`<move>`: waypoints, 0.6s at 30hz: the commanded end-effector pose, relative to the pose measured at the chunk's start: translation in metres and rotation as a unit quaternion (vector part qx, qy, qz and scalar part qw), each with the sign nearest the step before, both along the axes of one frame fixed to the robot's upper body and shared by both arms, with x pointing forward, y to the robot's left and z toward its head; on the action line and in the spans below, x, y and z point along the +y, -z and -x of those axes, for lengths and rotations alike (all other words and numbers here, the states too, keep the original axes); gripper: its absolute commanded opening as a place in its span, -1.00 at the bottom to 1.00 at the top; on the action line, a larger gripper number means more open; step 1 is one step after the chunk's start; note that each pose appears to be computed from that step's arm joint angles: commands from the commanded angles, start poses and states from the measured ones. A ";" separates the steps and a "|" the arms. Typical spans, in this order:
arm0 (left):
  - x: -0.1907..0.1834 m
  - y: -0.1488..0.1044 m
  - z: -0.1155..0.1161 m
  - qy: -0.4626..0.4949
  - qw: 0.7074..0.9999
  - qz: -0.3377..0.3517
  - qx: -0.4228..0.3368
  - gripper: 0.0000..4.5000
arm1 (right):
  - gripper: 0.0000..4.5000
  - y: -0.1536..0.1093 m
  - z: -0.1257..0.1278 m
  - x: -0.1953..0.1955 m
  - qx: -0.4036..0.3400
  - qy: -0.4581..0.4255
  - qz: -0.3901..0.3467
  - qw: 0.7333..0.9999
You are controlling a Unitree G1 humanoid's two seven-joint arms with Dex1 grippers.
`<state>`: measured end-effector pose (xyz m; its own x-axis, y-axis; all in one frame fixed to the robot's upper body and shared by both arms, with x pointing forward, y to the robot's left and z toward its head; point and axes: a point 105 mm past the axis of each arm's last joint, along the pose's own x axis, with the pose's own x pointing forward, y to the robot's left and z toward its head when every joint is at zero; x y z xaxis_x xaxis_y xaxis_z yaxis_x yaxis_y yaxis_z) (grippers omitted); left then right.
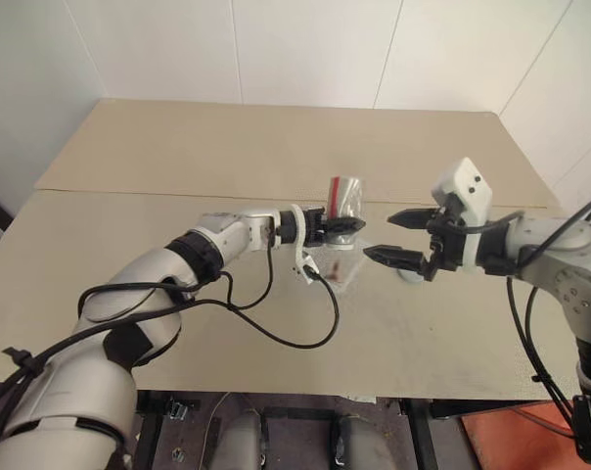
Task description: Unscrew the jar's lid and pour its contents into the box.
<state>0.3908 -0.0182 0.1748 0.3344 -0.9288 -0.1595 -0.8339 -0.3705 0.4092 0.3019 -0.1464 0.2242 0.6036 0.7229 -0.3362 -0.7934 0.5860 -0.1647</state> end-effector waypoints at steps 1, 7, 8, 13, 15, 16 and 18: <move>-0.006 -0.022 -0.004 0.002 0.999 0.023 -0.026 -0.12 | 0.98 -0.015 0.006 -0.002 -0.028 0.002 -0.004 1.000; 0.006 -0.035 -0.013 -0.040 0.996 0.076 0.007 -0.12 | 0.98 -0.015 0.006 -0.004 -0.027 0.007 -0.007 1.000; 0.010 -0.039 -0.015 -0.049 0.994 0.092 0.018 -0.12 | 0.98 -0.015 0.005 -0.004 -0.028 0.007 -0.007 1.000; 0.046 -0.075 -0.026 -0.143 0.892 0.342 0.260 -0.12 | 0.98 -0.018 0.001 -0.004 -0.035 0.015 -0.026 0.999; 0.061 -0.084 -0.029 -0.170 0.824 0.418 0.344 -0.12 | 0.98 -0.020 -0.001 -0.004 -0.039 0.015 -0.034 0.999; 0.075 -0.084 -0.034 -0.195 0.751 0.475 0.414 -0.12 | 0.98 -0.020 -0.002 -0.003 -0.041 0.013 -0.043 0.998; 0.098 -0.071 -0.038 -0.225 0.589 0.541 0.556 -0.12 | 0.98 -0.021 -0.003 0.000 -0.045 0.010 -0.055 0.997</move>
<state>0.4286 0.0641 0.2304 0.8130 -0.5683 0.1268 0.0886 0.3360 0.9377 0.3056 -0.1461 0.2282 0.6264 0.7305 -0.2718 -0.7756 0.6190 -0.1239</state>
